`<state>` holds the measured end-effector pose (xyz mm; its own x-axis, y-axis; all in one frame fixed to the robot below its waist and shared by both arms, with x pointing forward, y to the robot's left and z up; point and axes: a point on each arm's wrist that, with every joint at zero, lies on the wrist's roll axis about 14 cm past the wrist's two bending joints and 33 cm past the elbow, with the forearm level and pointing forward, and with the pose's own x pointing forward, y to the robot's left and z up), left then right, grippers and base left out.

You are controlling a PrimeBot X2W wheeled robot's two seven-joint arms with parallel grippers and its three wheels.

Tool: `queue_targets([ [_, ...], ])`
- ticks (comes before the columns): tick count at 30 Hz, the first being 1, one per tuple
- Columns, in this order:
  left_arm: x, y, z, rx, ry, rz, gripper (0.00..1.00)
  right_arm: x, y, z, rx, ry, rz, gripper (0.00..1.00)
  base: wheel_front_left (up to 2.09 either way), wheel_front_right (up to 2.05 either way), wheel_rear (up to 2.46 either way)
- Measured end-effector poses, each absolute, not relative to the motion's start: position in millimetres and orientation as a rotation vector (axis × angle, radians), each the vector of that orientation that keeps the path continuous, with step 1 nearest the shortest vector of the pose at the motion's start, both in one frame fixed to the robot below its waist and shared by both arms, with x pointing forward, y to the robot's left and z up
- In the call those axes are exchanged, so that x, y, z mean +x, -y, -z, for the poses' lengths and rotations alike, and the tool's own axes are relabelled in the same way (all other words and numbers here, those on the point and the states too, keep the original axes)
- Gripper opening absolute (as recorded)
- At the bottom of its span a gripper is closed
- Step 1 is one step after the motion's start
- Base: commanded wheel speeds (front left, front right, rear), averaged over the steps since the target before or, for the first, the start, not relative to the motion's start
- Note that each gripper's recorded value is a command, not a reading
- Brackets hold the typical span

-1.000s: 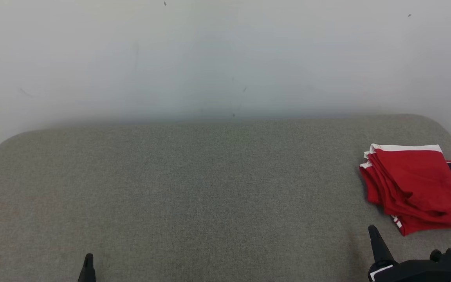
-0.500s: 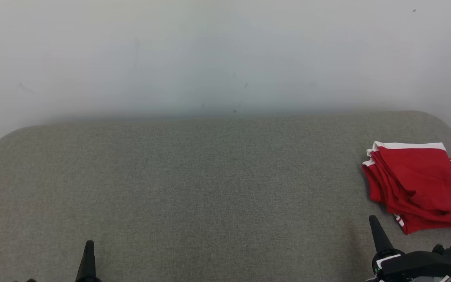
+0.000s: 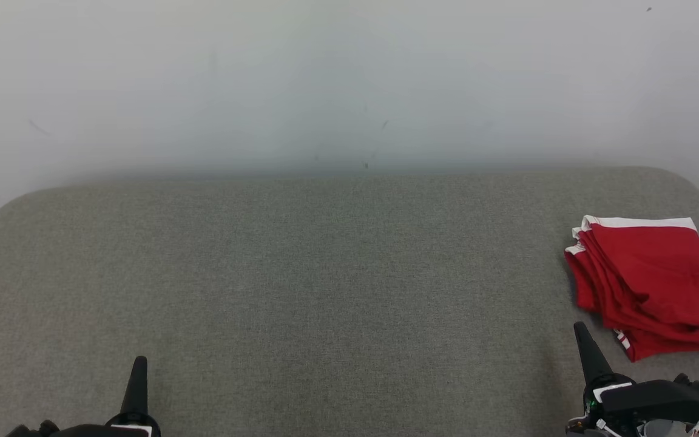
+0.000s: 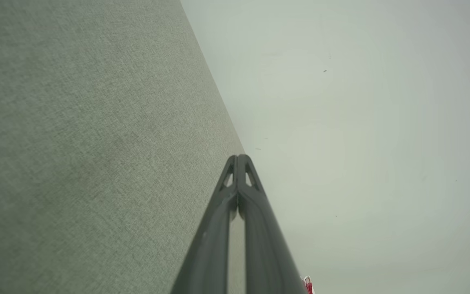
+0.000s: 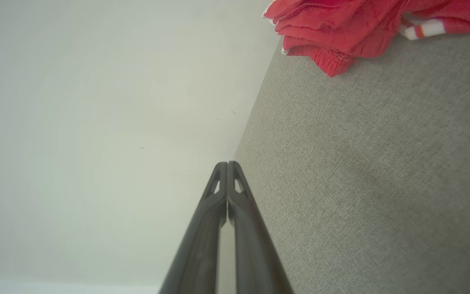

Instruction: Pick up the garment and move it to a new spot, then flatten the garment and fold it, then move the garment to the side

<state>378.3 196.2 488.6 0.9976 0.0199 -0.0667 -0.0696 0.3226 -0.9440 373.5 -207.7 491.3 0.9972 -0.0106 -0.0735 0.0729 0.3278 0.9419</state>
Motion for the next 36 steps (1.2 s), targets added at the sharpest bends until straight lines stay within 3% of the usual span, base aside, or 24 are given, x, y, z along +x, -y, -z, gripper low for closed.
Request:
queue_targets([
  [36, 398, -194, -503, -1.504, -0.023, -0.015, 0.0, 394, 206, -504, 1.5, -0.011, 0.024, 0.0, 0.0, 0.0, 0.0],
])
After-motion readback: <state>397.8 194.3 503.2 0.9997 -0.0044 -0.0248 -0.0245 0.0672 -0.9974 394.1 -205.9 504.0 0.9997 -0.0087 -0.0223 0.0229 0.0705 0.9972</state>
